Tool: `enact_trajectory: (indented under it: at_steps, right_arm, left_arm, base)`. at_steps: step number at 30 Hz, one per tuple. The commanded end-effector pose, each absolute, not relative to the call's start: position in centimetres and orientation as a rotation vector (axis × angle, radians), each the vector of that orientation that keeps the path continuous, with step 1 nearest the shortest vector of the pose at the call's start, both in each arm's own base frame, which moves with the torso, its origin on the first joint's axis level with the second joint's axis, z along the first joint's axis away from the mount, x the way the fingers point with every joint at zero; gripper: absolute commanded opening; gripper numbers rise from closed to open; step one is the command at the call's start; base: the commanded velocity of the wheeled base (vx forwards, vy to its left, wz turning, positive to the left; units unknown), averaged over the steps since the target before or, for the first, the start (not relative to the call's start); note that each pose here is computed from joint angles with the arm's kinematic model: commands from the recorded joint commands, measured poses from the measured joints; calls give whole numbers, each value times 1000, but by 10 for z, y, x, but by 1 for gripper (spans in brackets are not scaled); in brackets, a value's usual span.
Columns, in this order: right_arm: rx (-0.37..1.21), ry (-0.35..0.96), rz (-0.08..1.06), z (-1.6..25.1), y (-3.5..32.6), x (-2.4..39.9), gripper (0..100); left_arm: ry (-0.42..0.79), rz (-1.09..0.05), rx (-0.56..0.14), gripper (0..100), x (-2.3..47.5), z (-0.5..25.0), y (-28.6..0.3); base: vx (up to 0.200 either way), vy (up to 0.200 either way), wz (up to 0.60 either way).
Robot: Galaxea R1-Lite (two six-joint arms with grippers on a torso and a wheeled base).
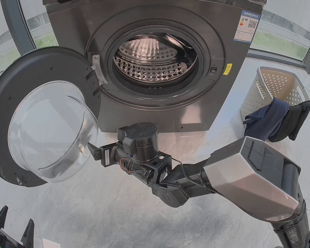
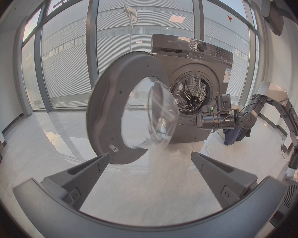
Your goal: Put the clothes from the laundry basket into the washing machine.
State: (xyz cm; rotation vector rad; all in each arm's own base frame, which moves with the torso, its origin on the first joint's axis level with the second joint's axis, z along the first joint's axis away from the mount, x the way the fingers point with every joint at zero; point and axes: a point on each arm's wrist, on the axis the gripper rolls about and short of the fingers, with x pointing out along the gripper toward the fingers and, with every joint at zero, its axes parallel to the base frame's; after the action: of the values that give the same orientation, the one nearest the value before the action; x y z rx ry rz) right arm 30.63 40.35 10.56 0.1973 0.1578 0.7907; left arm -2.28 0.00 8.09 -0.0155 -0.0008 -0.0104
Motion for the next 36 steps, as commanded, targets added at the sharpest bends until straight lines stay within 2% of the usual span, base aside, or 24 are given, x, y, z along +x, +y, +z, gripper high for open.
enact_trajectory:
  at_steps: [1,3,4,6,9,10,11,13,20,24,30,36]
  right_arm:
    - [217,126,773,126,395,306,100]
    - [224,113,754,154,371,299,100]
    - [225,111,748,158,366,299,100]
    - [222,107,693,188,316,288,100]
    - [203,127,644,205,257,259,100]
    - [199,130,637,205,250,256,100]
    - [186,133,602,209,217,238,100]
    - [160,126,569,210,182,215,100]
    - [134,26,400,205,81,144,100]
    - [119,-25,284,184,40,99,100]
    - [126,-100,164,152,11,53,100]
    - [130,-144,107,141,3,27,100]
  left_arm:
    - [2,-11,-17,100,-23,76,0]
    - [2,-9,-15,100,-23,76,0]
    - [2,-9,-15,100,-23,76,0]
    - [0,-9,-15,100,-23,76,0]
    - [0,-8,-14,100,-23,76,0]
    - [0,-9,-14,100,-23,76,0]
    - [0,-8,-12,100,-23,76,0]
    - [0,-8,-12,100,-23,76,0]
    - [0,-8,-12,100,-23,76,0]
    - [0,-9,-8,100,-23,76,0]
    - [-2,-8,-8,100,-23,76,0]
    - [-1,-9,-8,100,-23,76,0]
  base:
    - [0,0,0]
    - [0,0,0]
    - [0,0,0]
    - [0,0,0]
    - [0,0,0]
    - [0,0,0]
    - [0,0,0]
    - [0,0,0]
    - [0,0,0]
    - [0,0,0]
    - [0,0,0]
    - [0,0,0]
